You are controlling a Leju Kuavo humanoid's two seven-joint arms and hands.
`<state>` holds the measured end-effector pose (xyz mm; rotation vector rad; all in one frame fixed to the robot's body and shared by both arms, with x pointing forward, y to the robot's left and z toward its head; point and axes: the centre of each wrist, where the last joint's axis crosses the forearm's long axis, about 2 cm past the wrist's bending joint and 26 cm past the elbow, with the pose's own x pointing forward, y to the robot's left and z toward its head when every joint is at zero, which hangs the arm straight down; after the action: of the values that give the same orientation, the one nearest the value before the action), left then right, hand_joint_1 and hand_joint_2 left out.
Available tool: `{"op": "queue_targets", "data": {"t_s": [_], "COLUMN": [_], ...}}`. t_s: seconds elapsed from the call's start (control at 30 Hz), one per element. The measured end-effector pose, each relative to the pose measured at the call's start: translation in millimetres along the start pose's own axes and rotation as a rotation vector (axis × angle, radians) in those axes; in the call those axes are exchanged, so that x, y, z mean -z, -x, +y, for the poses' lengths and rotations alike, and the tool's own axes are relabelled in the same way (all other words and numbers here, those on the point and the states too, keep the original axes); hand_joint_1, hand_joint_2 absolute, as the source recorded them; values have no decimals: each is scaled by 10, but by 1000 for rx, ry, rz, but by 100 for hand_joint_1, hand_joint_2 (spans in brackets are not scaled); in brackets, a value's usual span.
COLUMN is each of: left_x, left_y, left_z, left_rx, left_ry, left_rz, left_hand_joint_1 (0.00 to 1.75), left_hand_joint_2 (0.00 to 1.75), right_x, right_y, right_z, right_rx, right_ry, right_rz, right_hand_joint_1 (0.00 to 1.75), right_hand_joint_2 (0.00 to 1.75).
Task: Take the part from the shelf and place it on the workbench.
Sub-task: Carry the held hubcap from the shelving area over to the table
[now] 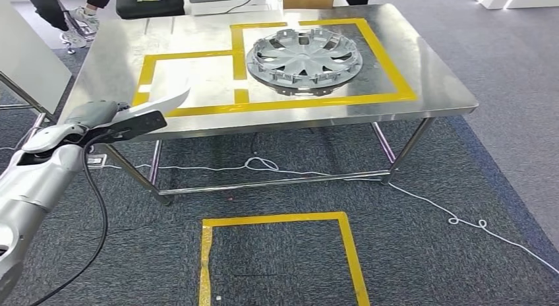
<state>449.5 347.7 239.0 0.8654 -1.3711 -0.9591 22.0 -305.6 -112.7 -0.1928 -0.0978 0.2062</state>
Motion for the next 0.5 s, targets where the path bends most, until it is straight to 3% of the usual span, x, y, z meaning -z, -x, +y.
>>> {"op": "queue_targets", "data": {"t_s": [0.5], "left_x": [58], "left_y": [-99], "left_z": [138], "left_rx": [6], "left_ry": [-16], "left_rz": [-11], "left_hand_joint_1": [175], "left_hand_joint_2": [175], "right_x": [0], "right_y": [-7], "right_z": [-2], "right_rx": [-2], "right_ry": [0], "right_rz": [-3], "right_hand_joint_1": [0], "right_hand_joint_2": [0]}}
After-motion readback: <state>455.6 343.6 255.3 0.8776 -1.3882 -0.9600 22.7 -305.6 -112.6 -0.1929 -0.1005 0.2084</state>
